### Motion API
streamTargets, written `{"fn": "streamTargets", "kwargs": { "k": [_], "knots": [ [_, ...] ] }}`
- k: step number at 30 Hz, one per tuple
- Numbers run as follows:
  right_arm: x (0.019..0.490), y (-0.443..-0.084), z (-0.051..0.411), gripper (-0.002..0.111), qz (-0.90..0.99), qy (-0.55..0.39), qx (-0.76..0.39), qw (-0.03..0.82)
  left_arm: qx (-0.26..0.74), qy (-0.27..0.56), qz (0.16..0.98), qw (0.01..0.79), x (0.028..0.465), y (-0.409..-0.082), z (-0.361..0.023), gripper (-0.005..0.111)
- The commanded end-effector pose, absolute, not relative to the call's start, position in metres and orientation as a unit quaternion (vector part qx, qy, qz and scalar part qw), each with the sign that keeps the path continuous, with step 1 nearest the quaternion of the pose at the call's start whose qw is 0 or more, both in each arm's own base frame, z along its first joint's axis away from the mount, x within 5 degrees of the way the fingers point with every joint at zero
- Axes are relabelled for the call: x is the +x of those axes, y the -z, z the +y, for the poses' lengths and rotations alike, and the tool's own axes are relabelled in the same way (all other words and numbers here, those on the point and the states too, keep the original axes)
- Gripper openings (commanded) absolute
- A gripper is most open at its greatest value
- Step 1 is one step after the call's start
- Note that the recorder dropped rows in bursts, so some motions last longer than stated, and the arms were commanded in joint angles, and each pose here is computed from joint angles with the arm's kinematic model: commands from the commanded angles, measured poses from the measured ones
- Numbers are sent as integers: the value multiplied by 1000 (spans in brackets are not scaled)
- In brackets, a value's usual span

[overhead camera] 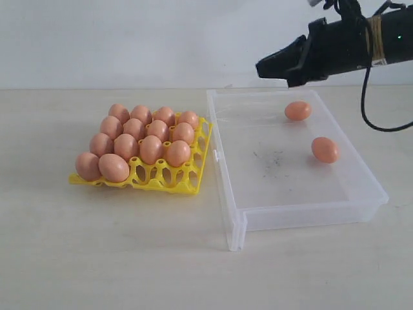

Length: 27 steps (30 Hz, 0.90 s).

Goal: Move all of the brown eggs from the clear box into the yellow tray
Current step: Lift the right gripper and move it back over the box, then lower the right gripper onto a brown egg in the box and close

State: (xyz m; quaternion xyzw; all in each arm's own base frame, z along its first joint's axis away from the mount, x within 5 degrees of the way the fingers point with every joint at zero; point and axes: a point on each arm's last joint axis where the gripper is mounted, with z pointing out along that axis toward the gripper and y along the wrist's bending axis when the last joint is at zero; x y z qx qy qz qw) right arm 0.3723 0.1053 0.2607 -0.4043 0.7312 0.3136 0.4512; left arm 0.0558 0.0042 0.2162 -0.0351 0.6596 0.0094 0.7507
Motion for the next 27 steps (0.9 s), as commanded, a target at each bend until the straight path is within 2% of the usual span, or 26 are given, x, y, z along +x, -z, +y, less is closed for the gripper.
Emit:
{"fn": "streamTargets", "kwargs": {
  "k": [1,3,4,7,9,11,13,14,15,17,19,20,22,23,24,25,27],
  "knots": [
    [372,-246,85,0,763,37,-418,491,-35,-8,656,754,55,-218,4,4],
    [376,-238,73,0,763,191,-414,459,-35,-8,656,754,55,-218,4,4],
    [377,-236,69,0,758,237,-415,443,-35,-8,656,754,55,-218,4,4],
    [378,-229,68,0,756,270,-437,406,-35,-8,656,754,55,-218,4,4],
    [383,-228,69,0,791,241,-403,393,-35,-8,656,754,55,-218,4,4],
    [395,-231,68,0,855,206,-317,355,-35,-8,656,754,55,-218,4,4],
    [403,-231,72,0,906,167,-296,251,-35,-8,656,754,55,-218,4,4],
    [401,-228,75,0,932,125,-299,160,-35,-8,656,754,55,-218,4,4],
    [402,-226,84,0,948,62,-292,107,-35,-8,656,754,55,-218,4,4],
    [416,-222,109,0,969,-62,-232,67,-35,-8,656,754,55,-218,4,4],
    [421,-213,124,2,968,-81,-232,56,-35,-8,656,754,55,-218,4,4],
    [421,-210,127,5,967,-76,-238,55,-35,-8,656,754,55,-218,4,4],
    [424,-204,125,28,964,-33,-258,57,-35,-8,656,754,55,-218,4,4],
    [426,-202,122,49,966,-9,-252,59,-35,-8,656,754,55,-218,4,4],
    [427,-201,117,64,969,16,-239,56,-35,-8,656,754,55,-218,4,4],
    [427,-200,115,62,969,26,-241,52,-35,-8,656,754,55,-218,4,4],
    [429,-193,113,49,968,38,-244,48,-35,-8,656,754,55,-218,4,4]
  ]
}}
